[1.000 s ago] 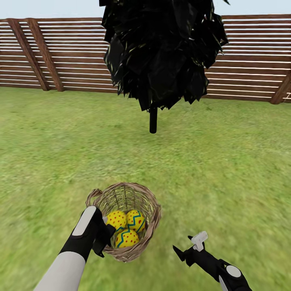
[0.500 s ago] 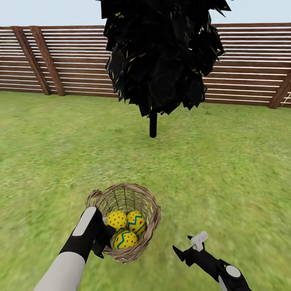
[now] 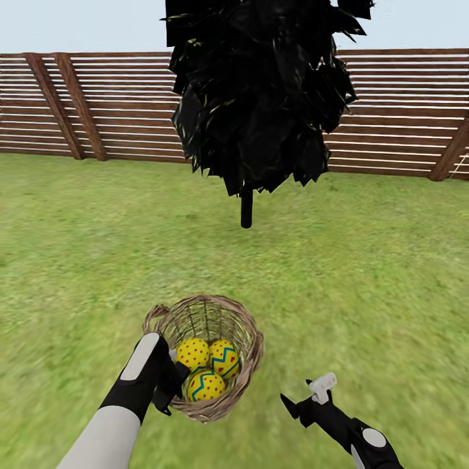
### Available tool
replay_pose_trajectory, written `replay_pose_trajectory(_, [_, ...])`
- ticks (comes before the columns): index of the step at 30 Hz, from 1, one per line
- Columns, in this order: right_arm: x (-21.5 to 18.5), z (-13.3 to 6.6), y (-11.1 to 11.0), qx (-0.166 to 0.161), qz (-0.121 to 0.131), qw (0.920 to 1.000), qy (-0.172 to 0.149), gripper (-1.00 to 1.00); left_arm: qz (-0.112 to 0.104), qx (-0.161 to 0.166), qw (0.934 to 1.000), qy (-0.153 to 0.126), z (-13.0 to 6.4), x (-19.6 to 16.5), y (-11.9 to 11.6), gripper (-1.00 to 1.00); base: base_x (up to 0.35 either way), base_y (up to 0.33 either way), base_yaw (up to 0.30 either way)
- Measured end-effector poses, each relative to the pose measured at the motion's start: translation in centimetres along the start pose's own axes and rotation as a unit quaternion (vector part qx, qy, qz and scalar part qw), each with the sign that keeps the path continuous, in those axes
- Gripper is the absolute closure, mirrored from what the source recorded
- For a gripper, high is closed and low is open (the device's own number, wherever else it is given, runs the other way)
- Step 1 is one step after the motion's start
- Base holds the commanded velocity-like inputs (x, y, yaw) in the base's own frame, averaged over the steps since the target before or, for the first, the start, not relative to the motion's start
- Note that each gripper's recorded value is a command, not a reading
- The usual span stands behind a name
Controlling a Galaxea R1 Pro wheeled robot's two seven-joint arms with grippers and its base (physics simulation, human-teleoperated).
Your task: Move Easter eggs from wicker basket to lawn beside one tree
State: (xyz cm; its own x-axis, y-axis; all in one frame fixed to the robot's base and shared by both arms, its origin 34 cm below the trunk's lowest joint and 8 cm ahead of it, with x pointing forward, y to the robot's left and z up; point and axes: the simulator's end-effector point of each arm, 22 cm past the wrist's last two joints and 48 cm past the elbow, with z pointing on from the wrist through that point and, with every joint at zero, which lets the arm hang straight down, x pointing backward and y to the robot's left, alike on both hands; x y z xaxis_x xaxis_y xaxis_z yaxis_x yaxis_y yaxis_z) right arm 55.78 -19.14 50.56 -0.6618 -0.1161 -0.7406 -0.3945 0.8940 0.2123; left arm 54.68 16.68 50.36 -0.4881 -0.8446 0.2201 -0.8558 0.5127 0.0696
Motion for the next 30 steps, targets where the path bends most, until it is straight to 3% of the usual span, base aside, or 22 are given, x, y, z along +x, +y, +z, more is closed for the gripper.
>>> replay_pose_trajectory(20, [-4.3,-2.4,0.0,0.021,-0.005,0.9997,-0.013,-1.00,0.015,0.008,0.9999,-0.002,-4.5,2.4,-1.3,1.00,0.000,0.000,0.000])
replay_pose_trajectory(24, [-5.0,-2.9,-0.1,0.024,-0.004,0.9996,-0.013,-1.00,-0.007,0.001,0.9999,-0.011,-5.3,2.1,-0.9,1.00,0.000,0.000,0.000])
replay_pose_trajectory(30, [-4.0,-3.6,-1.7,0.071,0.005,0.9975,0.004,-1.00,-0.008,0.002,0.9998,-0.015,-6.7,1.8,-0.8,1.00,0.000,0.000,0.000])
